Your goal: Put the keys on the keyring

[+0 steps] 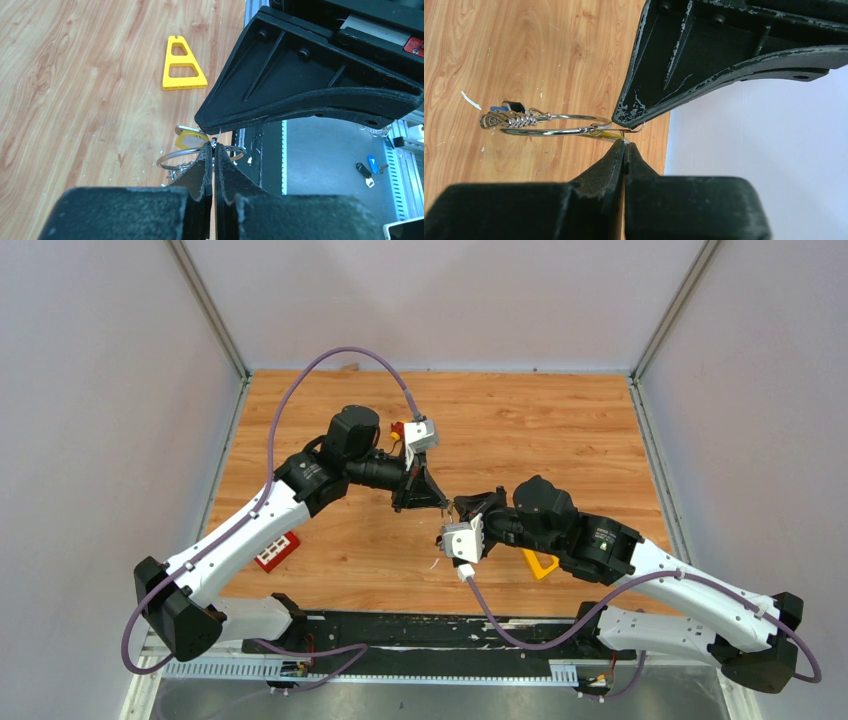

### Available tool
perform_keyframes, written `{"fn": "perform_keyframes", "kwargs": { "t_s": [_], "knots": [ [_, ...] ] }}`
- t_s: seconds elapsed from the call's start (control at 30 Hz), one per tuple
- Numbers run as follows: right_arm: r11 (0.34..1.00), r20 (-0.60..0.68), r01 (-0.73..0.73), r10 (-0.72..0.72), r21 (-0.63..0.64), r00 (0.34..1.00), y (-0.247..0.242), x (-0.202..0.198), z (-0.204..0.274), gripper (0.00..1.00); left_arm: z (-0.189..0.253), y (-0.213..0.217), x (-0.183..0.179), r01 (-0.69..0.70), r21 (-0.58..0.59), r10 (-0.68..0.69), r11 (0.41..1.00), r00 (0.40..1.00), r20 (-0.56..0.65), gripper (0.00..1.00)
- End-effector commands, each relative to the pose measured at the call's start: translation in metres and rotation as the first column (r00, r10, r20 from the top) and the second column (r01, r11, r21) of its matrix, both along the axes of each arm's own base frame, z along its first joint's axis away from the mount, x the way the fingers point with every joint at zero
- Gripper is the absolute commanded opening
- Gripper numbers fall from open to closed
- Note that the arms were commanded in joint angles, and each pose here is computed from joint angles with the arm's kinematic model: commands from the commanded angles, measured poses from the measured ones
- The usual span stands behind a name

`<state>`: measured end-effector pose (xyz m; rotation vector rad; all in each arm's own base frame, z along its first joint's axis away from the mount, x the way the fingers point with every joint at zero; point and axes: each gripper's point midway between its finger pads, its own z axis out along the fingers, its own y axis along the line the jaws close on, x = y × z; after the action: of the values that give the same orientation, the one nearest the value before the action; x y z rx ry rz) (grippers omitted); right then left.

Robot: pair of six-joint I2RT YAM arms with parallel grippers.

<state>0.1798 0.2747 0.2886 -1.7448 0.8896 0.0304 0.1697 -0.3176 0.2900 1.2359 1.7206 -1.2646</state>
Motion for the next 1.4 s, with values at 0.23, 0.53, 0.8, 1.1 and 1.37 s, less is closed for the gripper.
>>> {"fn": "perform_keyframes", "kwargs": {
  "t_s": [0.23, 0.53, 0.8, 1.1, 1.37],
  "knots": [
    [0.994, 0.025, -0.022, 0.020, 0.107, 1.000, 0.012, -0.003, 0.028, 0.00, 0.015, -0.008, 0.003, 0.017, -0.052, -0.016, 0.998, 1.000, 0.023, 0.00],
    [0.994, 0.024, -0.018, 0.016, 0.107, 1.000, 0.013, -0.003, 0.028, 0.00, 0.013, -0.009, 0.003, 0.019, -0.051, -0.018, 0.999, 1.000, 0.013, 0.00],
    [0.994, 0.026, -0.015, 0.012, 0.112, 1.000, 0.013, -0.003, 0.030, 0.00, 0.011, -0.009, 0.004, 0.017, -0.047, -0.017, 0.999, 1.000, 0.008, 0.00],
    [0.992, 0.019, -0.018, 0.016, 0.123, 1.000, 0.012, -0.005, 0.034, 0.00, 0.007, -0.009, 0.008, -0.007, -0.030, 0.008, 1.000, 1.000, 0.009, 0.00],
    [0.991, 0.016, -0.017, 0.015, 0.130, 1.000, 0.011, -0.005, 0.036, 0.00, 0.004, -0.009, 0.011, -0.018, -0.020, 0.019, 1.000, 1.000, 0.007, 0.00]
  ]
}}
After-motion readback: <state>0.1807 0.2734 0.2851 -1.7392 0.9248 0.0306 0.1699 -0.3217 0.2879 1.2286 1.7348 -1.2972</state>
